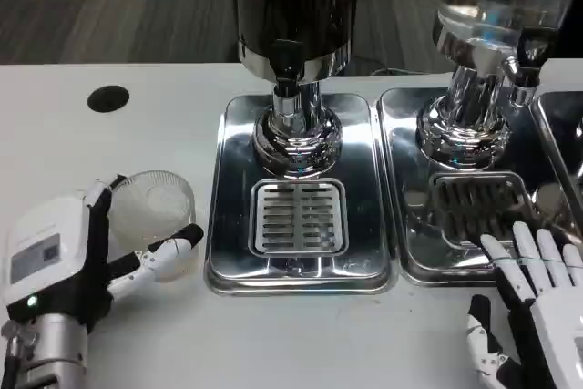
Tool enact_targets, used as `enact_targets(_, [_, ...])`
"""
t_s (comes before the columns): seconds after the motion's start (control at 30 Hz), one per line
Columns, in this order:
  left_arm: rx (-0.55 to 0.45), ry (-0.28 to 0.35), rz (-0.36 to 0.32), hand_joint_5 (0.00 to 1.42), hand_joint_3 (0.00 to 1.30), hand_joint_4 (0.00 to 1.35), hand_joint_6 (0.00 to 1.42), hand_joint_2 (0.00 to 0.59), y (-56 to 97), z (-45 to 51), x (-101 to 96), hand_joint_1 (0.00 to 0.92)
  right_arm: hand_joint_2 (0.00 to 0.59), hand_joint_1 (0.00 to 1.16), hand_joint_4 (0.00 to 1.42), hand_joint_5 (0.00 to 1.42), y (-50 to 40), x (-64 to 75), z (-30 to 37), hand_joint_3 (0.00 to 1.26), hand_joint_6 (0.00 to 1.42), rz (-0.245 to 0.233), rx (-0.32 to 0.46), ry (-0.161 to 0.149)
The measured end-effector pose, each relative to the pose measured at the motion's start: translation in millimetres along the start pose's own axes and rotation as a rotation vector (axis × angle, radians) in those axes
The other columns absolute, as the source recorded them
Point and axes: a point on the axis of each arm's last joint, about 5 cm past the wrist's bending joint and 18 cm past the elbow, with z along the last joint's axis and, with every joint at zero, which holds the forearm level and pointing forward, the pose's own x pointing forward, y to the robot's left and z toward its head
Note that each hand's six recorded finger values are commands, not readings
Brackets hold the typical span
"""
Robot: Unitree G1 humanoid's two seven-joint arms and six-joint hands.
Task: Grasp the cup under the faucet to collect the drink, then remove the cup.
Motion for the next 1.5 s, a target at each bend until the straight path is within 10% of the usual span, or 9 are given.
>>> enact_targets(0.27, [0.001,0.002,0.001,0.49,0.23,0.2,0.58,0.03,-1.7,4.1,5.1,0.133,0.568,0.23,0.0,0.0,1.2,-1.5,-2.8,0.19,0.03,0.009,0.012,0.014])
enact_targets(0.6, [-0.009,-0.016,0.03,1.0,0.59,0.66,1.34,0.065,-5.1,5.3,5.9,0.432,0.568,0.23,0.0,0.0,2.2,-2.2,-4.9,0.21,0.04,0.016,0.024,0.028])
enact_targets(1.5, [-0.04,-0.058,0.126,0.91,0.44,0.59,1.27,0.103,-15.7,6.5,-7.4,0.373,0.565,0.2,0.0,0.0,3.9,-0.4,-6.9,0.23,0.06,0.026,0.026,0.024])
